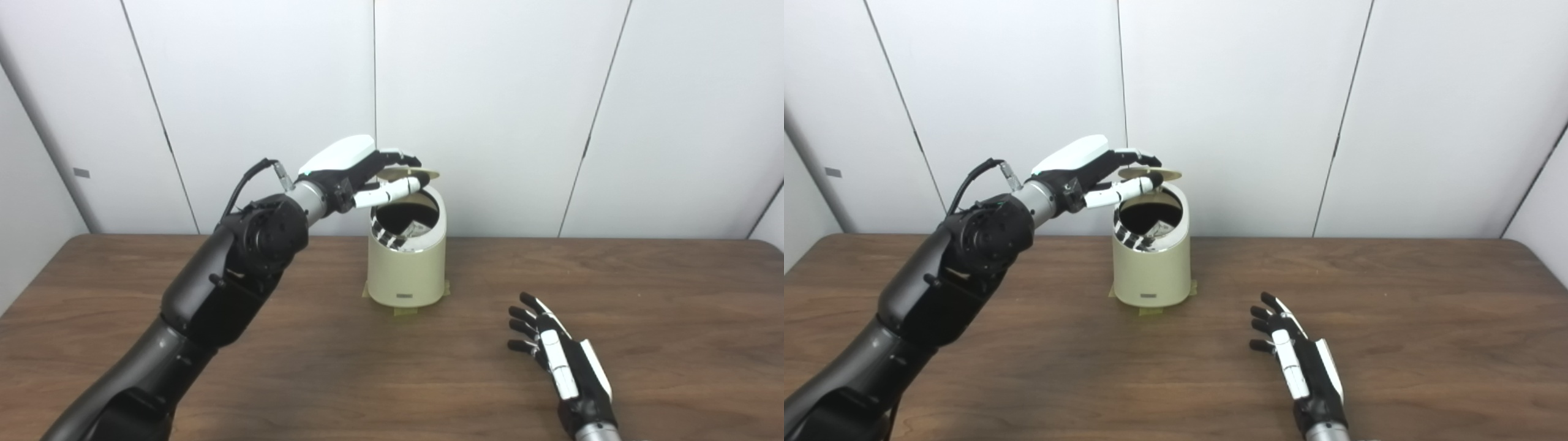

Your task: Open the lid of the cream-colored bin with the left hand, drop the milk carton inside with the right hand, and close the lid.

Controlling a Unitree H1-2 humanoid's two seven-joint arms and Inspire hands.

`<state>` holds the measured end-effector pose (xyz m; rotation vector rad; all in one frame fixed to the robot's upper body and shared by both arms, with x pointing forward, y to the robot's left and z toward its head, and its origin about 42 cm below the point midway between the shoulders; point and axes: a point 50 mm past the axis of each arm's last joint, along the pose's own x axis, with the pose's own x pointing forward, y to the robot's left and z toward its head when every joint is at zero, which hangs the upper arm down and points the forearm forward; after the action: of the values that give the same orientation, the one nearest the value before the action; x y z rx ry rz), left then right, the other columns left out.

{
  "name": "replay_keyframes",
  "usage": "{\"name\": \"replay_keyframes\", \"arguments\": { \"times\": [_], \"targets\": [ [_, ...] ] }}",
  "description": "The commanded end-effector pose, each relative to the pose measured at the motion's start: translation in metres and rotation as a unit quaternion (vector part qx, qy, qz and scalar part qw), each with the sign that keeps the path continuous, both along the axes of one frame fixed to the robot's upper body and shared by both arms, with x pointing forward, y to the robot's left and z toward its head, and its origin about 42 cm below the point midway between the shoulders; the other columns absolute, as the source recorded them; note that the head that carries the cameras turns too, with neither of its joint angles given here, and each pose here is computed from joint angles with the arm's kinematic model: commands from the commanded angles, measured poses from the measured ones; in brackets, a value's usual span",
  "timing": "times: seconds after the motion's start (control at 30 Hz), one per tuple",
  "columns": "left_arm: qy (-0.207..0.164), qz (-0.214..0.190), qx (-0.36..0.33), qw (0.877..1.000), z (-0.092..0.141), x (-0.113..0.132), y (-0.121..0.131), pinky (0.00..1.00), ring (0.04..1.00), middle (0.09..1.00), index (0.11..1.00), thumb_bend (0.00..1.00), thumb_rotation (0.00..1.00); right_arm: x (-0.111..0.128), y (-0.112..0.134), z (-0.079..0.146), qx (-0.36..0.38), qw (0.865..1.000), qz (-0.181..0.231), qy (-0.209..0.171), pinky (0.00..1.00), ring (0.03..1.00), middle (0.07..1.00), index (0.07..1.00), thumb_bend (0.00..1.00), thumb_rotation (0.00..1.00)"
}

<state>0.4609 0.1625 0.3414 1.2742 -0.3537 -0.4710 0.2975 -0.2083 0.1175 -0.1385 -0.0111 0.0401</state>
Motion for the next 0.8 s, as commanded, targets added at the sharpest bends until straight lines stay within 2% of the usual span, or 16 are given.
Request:
{"name": "replay_keyframes", "arguments": {
  "times": [0.0,0.07,0.2,0.37,0.47,0.77],
  "targets": [
    [-0.081,-0.018,0.043,0.996,0.034,-0.002,0.000,0.94,0.900,0.873,0.827,0.52,1.00,0.004,0.007,0.000,-0.008,1.000,0.007,0.008,0.71,0.829,0.840,0.905,0.53,1.00],
    [-0.092,-0.025,0.074,0.993,0.031,-0.003,0.001,0.95,0.874,0.846,0.820,0.51,1.00,0.004,0.007,0.001,-0.008,1.000,0.005,0.010,0.72,0.821,0.837,0.901,0.53,1.00],
    [-0.086,-0.036,0.097,0.991,0.021,-0.003,0.002,0.92,0.852,0.819,0.793,0.51,1.00,0.004,0.007,0.002,-0.006,1.000,0.004,0.007,0.73,0.831,0.834,0.902,0.53,1.00],
    [-0.069,-0.040,0.110,0.991,0.007,-0.005,0.000,0.92,0.858,0.819,0.778,0.53,1.00,0.004,0.006,0.003,-0.004,1.000,0.002,0.004,0.73,0.837,0.832,0.902,0.51,1.00],
    [-0.059,-0.045,0.122,0.990,-0.001,-0.007,-0.002,0.93,0.872,0.833,0.798,0.53,1.00,0.005,0.006,0.004,0.001,1.000,0.001,0.008,0.75,0.842,0.834,0.905,0.52,1.00],
    [-0.061,-0.055,0.164,0.983,-0.019,-0.013,-0.008,0.92,0.869,0.834,0.789,0.54,1.00,0.004,0.004,0.004,0.006,1.000,-0.001,0.009,0.76,0.842,0.838,0.909,0.52,1.00]
  ]
}}
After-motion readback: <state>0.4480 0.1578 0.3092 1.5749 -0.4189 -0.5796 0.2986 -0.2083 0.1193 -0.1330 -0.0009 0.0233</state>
